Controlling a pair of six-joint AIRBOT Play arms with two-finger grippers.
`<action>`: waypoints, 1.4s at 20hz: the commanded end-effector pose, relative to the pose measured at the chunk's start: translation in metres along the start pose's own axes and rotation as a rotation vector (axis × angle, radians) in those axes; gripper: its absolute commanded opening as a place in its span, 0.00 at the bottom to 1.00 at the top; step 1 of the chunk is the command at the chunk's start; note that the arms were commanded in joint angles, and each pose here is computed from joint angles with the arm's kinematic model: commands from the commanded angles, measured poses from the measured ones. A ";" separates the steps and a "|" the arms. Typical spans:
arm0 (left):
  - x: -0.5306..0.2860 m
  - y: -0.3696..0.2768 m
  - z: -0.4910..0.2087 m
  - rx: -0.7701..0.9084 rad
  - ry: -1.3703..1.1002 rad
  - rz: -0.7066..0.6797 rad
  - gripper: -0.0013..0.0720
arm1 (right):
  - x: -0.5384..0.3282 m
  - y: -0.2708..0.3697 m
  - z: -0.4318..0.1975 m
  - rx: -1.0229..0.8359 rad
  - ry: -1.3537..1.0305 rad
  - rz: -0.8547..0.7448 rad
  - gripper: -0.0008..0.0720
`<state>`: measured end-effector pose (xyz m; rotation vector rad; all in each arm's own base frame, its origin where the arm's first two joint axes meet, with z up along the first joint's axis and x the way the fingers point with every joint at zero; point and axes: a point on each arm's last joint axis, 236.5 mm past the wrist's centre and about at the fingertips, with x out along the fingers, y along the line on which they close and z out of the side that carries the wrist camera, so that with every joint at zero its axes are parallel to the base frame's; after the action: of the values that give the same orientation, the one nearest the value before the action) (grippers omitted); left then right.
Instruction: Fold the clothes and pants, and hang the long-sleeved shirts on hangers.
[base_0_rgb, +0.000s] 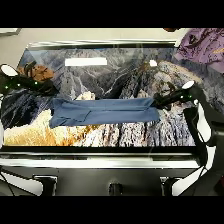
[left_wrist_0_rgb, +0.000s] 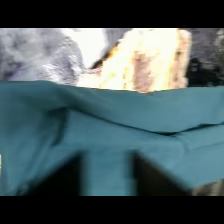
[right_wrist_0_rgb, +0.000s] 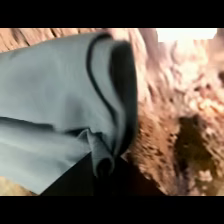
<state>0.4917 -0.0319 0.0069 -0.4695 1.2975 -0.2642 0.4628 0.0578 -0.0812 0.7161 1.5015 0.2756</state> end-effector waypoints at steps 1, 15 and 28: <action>0.022 -0.044 -0.001 -0.020 0.002 -0.069 0.04 | -0.046 0.008 0.003 0.026 -0.105 -0.096 0.05; 0.219 -0.381 -0.185 -0.059 0.199 -0.546 0.04 | -0.237 0.034 -0.075 -0.011 -0.434 -0.419 0.05; 0.232 -0.431 -0.197 -0.070 0.245 -0.666 0.03 | -0.251 0.044 -0.072 0.029 -0.514 -0.389 0.05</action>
<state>0.3889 -0.5538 -0.0365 -0.9623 1.3500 -0.8150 0.3795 -0.0352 0.1505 0.4344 1.1429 -0.2002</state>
